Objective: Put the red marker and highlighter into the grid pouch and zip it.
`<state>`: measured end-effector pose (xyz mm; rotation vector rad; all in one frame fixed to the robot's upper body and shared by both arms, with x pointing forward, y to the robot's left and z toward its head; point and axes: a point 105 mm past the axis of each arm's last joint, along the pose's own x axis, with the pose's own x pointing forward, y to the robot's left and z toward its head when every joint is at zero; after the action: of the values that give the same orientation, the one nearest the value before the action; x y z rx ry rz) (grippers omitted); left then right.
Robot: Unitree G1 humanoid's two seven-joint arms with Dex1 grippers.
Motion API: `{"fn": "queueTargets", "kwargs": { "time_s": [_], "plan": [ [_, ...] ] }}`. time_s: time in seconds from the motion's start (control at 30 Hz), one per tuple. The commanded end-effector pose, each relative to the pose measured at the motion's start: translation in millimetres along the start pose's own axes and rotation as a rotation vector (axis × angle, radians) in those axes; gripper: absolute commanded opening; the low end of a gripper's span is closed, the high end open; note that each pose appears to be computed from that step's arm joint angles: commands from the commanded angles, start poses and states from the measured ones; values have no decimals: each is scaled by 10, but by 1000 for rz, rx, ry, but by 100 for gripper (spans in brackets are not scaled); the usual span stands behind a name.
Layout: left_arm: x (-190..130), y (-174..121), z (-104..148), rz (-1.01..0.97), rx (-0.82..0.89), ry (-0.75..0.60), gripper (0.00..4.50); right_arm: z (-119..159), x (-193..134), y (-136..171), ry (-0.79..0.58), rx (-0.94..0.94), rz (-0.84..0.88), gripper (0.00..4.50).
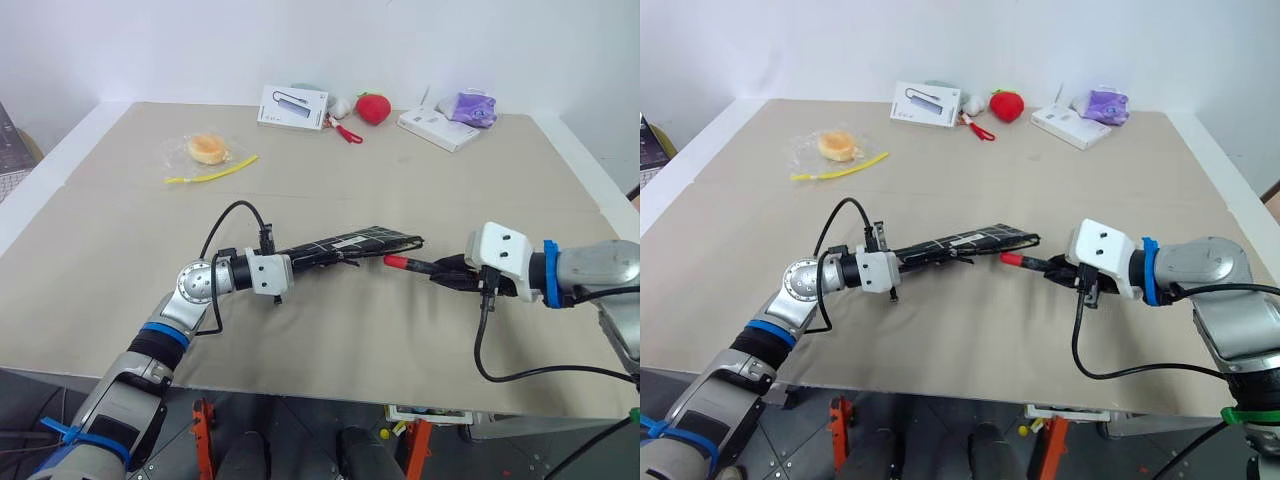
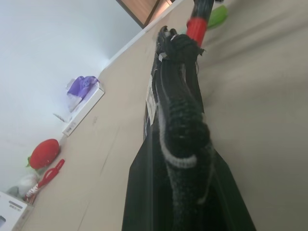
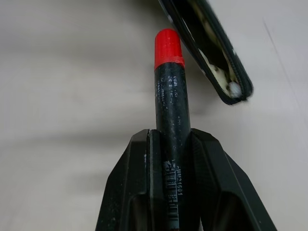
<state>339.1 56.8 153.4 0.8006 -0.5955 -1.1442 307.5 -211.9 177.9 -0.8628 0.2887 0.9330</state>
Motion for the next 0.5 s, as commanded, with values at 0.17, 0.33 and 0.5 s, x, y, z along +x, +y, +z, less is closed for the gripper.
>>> {"fn": "queueTargets", "kwargs": {
  "time_s": [0.17, 0.33, 0.5],
  "plan": [
    [-22, 90, 89, 32, 28, -25, 0, 291, -148, -63, -119, 15, 13, 56],
    [-35, 71, 63, 25, 29, -14, 0, 474, -267, -20, -213, 76, 60, 56],
    [-27, 60, 59, 23, 28, -15, 0, 425, -284, -65, -178, 72, 34, 56]
  ]
}}
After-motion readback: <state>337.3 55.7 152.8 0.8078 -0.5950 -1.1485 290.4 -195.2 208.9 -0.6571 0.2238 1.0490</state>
